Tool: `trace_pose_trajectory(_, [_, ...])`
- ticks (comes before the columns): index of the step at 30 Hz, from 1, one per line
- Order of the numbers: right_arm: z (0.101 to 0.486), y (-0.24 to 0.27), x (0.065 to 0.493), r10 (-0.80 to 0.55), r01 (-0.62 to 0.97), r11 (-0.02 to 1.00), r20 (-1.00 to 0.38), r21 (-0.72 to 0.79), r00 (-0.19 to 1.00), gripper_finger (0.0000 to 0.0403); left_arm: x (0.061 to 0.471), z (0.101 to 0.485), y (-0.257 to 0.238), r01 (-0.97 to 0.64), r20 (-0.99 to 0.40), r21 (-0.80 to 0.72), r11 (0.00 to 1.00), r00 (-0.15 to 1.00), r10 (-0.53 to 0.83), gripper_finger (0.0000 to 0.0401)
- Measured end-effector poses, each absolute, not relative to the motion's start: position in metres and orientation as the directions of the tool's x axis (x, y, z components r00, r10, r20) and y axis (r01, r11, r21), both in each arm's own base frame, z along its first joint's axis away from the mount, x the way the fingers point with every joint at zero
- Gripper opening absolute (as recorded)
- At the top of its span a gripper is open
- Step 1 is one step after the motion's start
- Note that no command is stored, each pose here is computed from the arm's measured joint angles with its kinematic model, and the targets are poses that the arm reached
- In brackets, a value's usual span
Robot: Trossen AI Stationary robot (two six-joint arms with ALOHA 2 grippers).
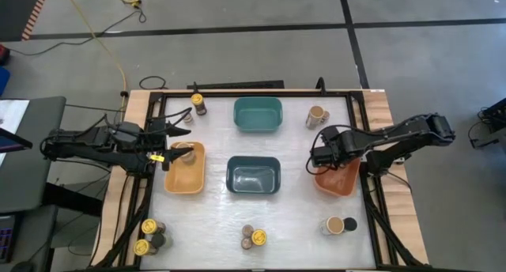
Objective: Sort spices by type
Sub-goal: Put the yellow seasoning bottle into the orange bin
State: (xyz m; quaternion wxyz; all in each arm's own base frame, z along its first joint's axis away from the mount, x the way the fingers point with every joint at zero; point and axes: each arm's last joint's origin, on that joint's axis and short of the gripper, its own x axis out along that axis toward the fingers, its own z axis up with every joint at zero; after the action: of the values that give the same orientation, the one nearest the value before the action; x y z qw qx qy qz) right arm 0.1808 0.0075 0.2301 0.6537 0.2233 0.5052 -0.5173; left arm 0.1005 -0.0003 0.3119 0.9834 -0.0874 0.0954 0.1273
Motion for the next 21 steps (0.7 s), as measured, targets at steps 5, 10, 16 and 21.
trace_pose_trajectory(5, [0.217, 0.006, 0.179, -0.427, 0.918, 0.334, -0.902, -0.215, -0.056, 0.0256, 0.100, 0.312, 0.000, -0.267, -0.210, -0.153, 0.951, 0.950, 0.233, 0.0299])
trace_pose_trajectory(10, [0.213, 0.008, 0.177, -0.430, 0.931, 0.302, -0.901, -0.203, -0.057, 0.0256, 0.101, 0.312, 0.000, -0.266, -0.210, -0.156, 0.951, 0.950, 0.232, 0.0299])
trace_pose_trajectory(16, [0.213, 0.009, 0.177, -0.430, 0.929, 0.308, -0.901, -0.204, -0.055, 0.0256, 0.101, 0.312, 0.000, -0.265, -0.210, -0.156, 0.952, 0.950, 0.230, 0.0299])
trace_pose_trajectory(21, [0.213, 0.009, 0.177, -0.429, 0.929, 0.309, -0.902, -0.203, -0.054, 0.0256, 0.100, 0.312, 0.000, -0.265, -0.209, -0.156, 0.952, 0.950, 0.230, 0.0299])
